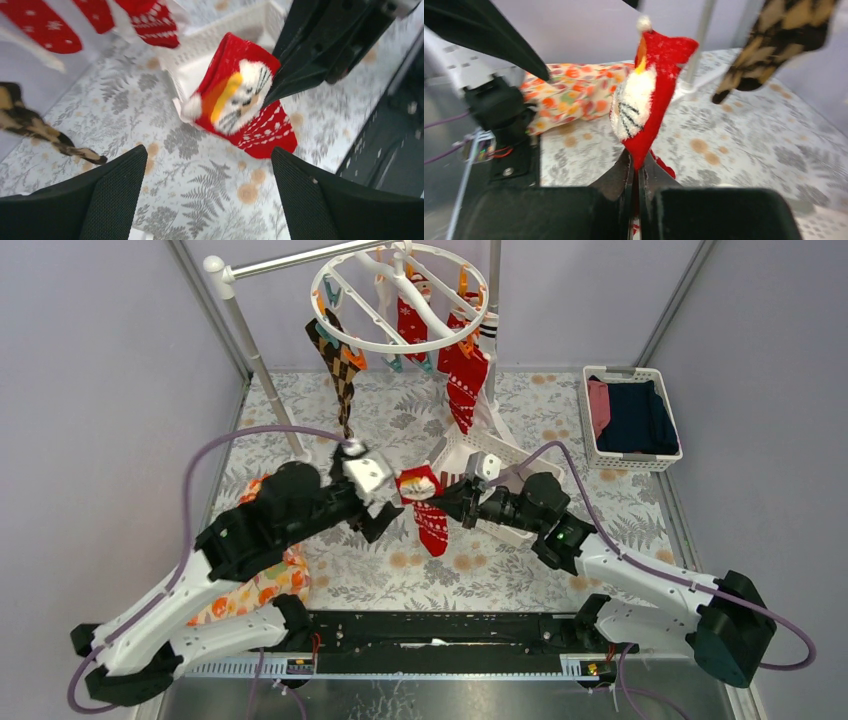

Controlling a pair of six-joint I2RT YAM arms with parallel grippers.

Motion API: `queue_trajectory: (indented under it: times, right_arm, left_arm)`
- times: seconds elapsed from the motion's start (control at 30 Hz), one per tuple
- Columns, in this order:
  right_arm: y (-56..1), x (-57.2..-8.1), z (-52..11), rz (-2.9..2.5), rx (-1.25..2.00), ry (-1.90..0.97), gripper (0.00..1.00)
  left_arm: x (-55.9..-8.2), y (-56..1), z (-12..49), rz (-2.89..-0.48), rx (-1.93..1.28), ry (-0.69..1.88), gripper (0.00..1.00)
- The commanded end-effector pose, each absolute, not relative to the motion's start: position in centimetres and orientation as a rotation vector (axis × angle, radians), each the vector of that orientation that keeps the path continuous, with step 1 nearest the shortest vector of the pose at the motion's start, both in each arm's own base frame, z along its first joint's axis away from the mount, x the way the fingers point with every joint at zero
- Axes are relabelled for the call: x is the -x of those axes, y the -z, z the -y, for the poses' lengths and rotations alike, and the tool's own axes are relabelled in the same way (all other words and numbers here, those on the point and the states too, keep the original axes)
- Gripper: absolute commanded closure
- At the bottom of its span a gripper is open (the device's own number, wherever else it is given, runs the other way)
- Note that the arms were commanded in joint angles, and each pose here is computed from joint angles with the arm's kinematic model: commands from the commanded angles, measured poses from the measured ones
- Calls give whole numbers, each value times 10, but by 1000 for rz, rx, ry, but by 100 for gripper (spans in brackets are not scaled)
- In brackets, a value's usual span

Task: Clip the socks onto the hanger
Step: Pick up the sock from the bin.

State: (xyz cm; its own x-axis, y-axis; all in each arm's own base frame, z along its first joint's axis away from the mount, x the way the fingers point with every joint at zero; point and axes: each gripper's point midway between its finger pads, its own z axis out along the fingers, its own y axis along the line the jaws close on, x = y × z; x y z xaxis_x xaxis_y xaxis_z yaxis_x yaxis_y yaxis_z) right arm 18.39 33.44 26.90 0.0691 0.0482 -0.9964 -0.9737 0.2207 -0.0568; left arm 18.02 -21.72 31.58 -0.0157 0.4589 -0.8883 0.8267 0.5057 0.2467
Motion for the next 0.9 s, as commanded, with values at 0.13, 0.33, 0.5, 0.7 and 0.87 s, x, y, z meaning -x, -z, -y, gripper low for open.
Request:
queue_trajectory:
  times: [0.13,0.33,0.5,0.7,0.87]
  right_arm:
    - [-295,-259,-309,-1307,729,-675,100]
    - [-299,-298,-304,-1337,649,-441,100]
    - [-304,-276,-332,-1236,871,-458,100]
    - [-302,-207,-328,-1062,1099,-655,100]
    - [-300,-168,-320,-1038,1191,-789,100]
  left_arm:
    - [-183,-422,192,-1421,-342,767,1]
    - [-192,-451,199,-1385,-201,860,1]
    - [-219,-433,207,-1443,-172,789,1]
    - [-245,-362,180,-1573,-118,852,1]
    - [-241,-315,179,-1559,-117,1340,7]
